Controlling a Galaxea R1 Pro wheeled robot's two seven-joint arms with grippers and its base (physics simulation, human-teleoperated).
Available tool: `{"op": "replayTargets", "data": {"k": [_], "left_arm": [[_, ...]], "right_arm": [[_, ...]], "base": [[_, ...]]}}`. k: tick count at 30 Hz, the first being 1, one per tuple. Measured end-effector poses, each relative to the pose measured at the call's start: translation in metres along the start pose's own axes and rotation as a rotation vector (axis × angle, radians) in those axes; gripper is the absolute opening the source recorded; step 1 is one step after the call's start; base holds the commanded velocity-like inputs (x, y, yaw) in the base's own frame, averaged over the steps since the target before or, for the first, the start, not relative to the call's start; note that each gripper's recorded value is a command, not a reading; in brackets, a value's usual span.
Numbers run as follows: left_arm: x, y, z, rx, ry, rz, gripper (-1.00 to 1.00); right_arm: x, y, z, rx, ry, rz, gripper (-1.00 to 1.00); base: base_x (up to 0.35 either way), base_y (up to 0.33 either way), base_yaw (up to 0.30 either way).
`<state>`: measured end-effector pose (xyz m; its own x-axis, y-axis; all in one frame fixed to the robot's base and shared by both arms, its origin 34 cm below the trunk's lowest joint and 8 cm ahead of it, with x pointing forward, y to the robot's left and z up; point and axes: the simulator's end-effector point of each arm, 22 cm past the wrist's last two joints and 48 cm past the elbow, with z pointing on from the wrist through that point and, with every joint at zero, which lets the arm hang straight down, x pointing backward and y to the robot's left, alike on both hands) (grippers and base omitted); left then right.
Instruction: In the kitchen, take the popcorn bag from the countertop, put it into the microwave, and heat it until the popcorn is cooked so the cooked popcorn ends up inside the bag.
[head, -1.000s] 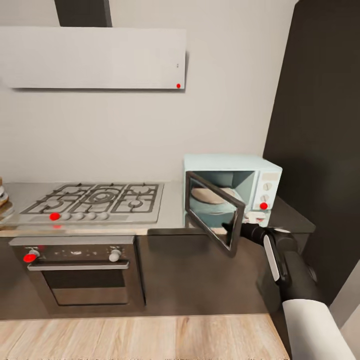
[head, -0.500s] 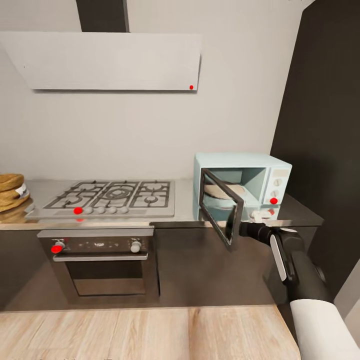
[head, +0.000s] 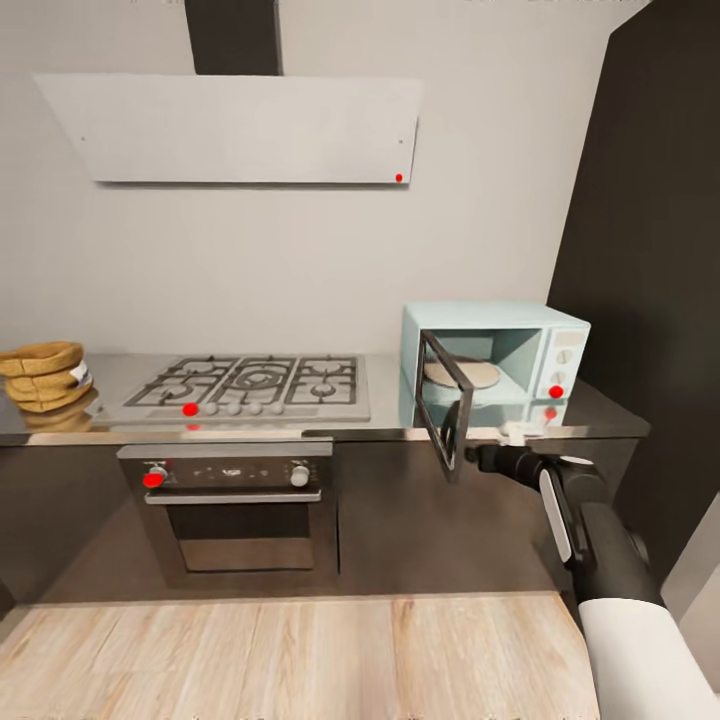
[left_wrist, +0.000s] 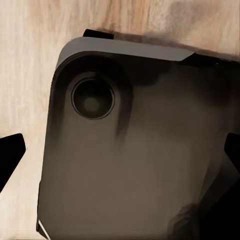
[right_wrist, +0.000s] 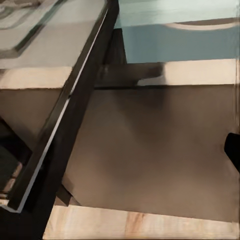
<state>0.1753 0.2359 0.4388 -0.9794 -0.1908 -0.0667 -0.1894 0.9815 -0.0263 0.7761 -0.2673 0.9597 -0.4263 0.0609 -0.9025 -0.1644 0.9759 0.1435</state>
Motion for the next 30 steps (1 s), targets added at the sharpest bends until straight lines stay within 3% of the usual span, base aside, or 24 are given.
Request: {"op": "replayTargets", "data": {"k": [2,15,19,20,22,24,26,30], "left_arm": [[0.0,0.0,0.0,-0.001,0.0,0.0,1.0],[0.0,0.001,0.0,-0.001,-0.001,0.0,1.0],[0.0,0.001,0.0,-0.001,0.0,0.0,1.0],[0.0,0.001,0.0,-0.001,0.0,0.0,1.0],[0.0,0.001,0.0,-0.001,0.0,0.0,1.0],[0.0,0.001,0.0,-0.001,0.0,-0.001,1.0],[-0.001,0.001,0.0,-0.001,-0.001,-0.001,1.0],[-0.001,0.001,0.0,-0.001,-0.002,-0.002,1.0]], "right_arm": [[0.001,-0.009,-0.001,0.027,-0.001,0.007,1.0],[-0.001,-0.033,-0.008,0.052,-0.021,0.079,1.0],[-0.001,-0.034,-0.007,0.055,-0.02,0.07,1.0],[0.0,-0.034,-0.007,0.058,-0.006,0.03,1.0],[0.001,-0.067,-0.016,0.108,0.002,0.041,1.0],[0.03,-0.116,-0.021,0.191,0.081,0.042,1.0],[0.062,-0.145,-0.021,0.238,0.158,0.052,1.0],[0.133,-0.169,-0.016,0.297,0.309,0.098,1.0]], "base": [[-0.158,0.155,0.0],[-0.024,0.076,0.0],[0.0,0.01,0.0],[0.0,0.001,0.0],[0.0,0.0,0.0],[0.0,0.0,0.0],[0.0,0.0,0.0],[0.0,0.0,0.0]]}}
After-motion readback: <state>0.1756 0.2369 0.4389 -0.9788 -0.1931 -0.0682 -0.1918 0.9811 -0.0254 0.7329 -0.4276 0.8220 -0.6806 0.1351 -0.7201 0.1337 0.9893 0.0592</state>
